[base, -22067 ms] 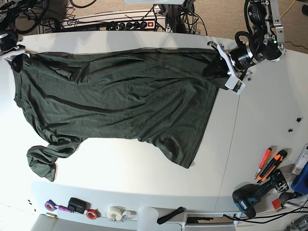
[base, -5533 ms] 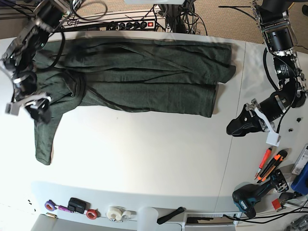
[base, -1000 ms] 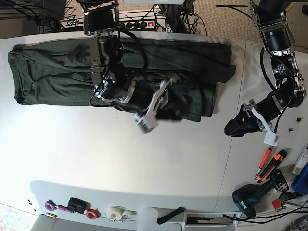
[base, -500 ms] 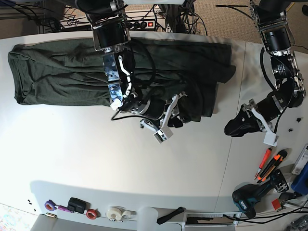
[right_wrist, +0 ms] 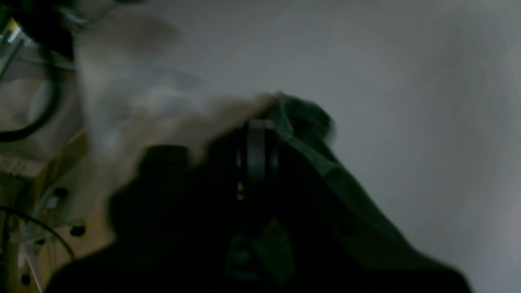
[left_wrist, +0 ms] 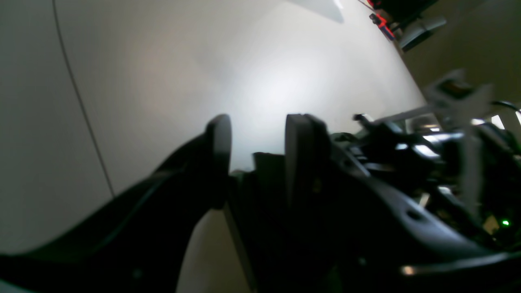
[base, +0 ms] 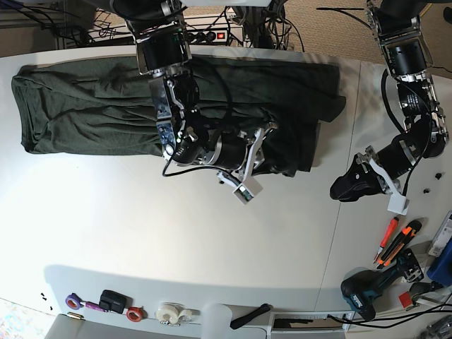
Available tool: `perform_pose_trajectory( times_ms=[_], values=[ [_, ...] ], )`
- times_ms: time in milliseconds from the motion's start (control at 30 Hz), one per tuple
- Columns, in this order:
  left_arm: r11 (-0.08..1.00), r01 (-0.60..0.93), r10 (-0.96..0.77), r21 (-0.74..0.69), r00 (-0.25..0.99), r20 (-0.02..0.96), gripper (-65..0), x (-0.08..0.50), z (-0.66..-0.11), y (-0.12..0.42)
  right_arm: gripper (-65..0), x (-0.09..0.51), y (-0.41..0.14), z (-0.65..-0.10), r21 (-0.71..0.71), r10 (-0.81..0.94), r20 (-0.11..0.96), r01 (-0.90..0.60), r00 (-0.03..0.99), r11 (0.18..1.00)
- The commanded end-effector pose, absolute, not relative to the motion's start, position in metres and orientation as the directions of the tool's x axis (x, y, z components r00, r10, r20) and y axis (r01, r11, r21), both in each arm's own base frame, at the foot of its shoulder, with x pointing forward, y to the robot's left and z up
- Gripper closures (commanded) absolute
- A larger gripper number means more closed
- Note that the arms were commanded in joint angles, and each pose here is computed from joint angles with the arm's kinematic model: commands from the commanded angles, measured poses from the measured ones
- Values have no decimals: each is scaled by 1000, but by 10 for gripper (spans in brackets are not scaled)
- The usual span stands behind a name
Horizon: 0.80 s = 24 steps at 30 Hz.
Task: Layout the t-shirt on the table in an organized manner, then fold the t-shirt properly
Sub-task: 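Drag the grasped fabric with the right gripper toward the shirt's other end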
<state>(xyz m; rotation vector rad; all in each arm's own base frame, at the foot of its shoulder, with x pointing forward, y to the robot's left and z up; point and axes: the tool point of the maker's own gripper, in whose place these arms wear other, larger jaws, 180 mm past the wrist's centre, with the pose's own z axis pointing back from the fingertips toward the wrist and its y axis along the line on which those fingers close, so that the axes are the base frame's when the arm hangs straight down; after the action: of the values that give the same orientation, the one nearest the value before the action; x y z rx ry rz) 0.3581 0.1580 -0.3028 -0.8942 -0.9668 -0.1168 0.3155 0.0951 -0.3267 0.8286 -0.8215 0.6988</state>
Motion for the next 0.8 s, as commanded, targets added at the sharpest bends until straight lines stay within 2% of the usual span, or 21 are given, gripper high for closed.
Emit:
perform_pose_trajectory(
  times_ms=[0, 333, 567, 600, 700, 767],
  values=[
    [652, 488, 299, -581, 538, 788, -208, 367, -284, 164, 0, 313, 106, -304, 336, 176, 874, -826, 452, 453],
    [652, 488, 309, -580, 529, 791, -208, 368, -282, 165, 0, 223, 147, -317, 353, 329, 839, -893, 434, 279],
    [652, 488, 308, -580, 529, 791, -208, 368, -282, 165, 0, 209, 147, -328, 366, 388, 806, -892, 446, 265],
    [652, 488, 308, -580, 529, 791, -208, 368, -282, 165, -30, 207, 146, -330, 371, 399, 799, -891, 450, 261],
    [669, 481, 285, -567, 538, 793, -212, 368, -287, 167, -178, 202, 144, -330, 385, 420, 784, -889, 457, 248],
    [690, 471, 258, -549, 549, 795, -237, 367, -292, 170, -191, 210, 138, -323, 362, 404, 800, -893, 444, 266]
  ],
)
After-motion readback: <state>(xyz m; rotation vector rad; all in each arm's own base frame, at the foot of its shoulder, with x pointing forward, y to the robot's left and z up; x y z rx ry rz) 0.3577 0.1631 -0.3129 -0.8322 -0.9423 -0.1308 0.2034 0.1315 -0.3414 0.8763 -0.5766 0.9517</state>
